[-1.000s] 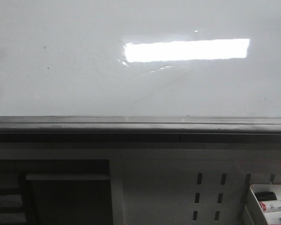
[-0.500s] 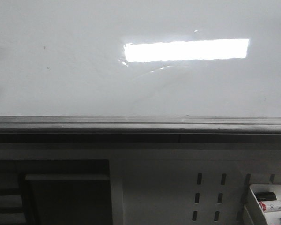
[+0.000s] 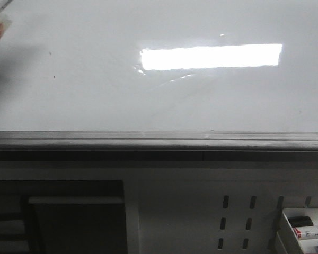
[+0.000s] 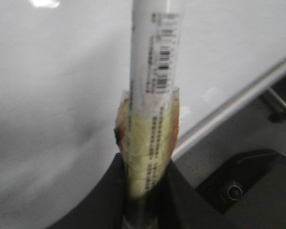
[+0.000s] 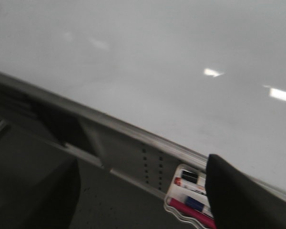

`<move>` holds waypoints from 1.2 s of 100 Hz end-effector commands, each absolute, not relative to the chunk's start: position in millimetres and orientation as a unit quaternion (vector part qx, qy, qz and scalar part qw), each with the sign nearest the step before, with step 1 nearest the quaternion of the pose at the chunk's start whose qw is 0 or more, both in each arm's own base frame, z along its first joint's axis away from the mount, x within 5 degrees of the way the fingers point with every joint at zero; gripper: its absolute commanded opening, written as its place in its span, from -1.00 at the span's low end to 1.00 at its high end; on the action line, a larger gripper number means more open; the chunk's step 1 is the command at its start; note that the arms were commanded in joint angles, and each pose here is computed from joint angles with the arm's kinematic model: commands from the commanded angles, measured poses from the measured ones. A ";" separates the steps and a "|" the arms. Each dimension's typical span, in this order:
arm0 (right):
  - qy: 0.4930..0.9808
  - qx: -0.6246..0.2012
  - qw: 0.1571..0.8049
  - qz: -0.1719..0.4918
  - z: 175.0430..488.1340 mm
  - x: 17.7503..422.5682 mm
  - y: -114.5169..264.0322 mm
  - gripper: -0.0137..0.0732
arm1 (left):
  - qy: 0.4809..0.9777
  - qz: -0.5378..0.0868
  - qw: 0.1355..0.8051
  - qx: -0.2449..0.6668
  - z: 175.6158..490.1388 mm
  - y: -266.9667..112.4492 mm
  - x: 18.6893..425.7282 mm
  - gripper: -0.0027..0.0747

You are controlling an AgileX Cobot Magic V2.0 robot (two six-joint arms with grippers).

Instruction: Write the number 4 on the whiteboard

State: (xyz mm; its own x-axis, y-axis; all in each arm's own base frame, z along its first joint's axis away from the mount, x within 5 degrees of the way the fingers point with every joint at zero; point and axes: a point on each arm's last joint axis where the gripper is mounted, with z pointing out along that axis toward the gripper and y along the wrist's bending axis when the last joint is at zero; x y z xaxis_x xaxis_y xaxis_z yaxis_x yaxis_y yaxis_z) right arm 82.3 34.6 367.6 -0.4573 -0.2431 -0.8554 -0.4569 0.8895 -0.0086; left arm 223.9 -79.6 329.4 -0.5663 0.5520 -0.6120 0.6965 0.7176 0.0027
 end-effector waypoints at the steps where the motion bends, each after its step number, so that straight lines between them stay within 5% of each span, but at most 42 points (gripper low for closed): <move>1: 0.814 -0.289 0.484 0.143 381.6 103.4 44.4 0.44 | 0.832 -0.156 0.330 0.417 350.2 -102.2 213.4 -0.98; 36: 0.736 -0.484 0.421 0.217 385.2 160.9 80.7 0.44 | 0.746 -0.148 0.265 0.593 331.3 -181.5 195.9 -0.98; 67: 0.683 -0.587 0.386 0.198 374.3 193.1 136.6 0.44 | 0.716 -0.146 0.273 0.626 342.1 -203.9 192.6 -0.98; 120: 0.659 -0.603 0.396 0.214 356.3 224.3 186.5 0.44 | 0.693 -0.115 0.282 0.654 341.5 -201.7 195.6 -0.98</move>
State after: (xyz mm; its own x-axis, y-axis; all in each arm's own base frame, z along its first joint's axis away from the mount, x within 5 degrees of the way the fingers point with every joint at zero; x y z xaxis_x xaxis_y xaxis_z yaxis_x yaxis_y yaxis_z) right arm 224.4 183.1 332.8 0.0041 -0.6866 -0.7270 -0.9727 0.1659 -0.1621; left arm 197.7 -199.0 322.6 -0.0449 0.8755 -0.4812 0.9810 0.1297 0.1445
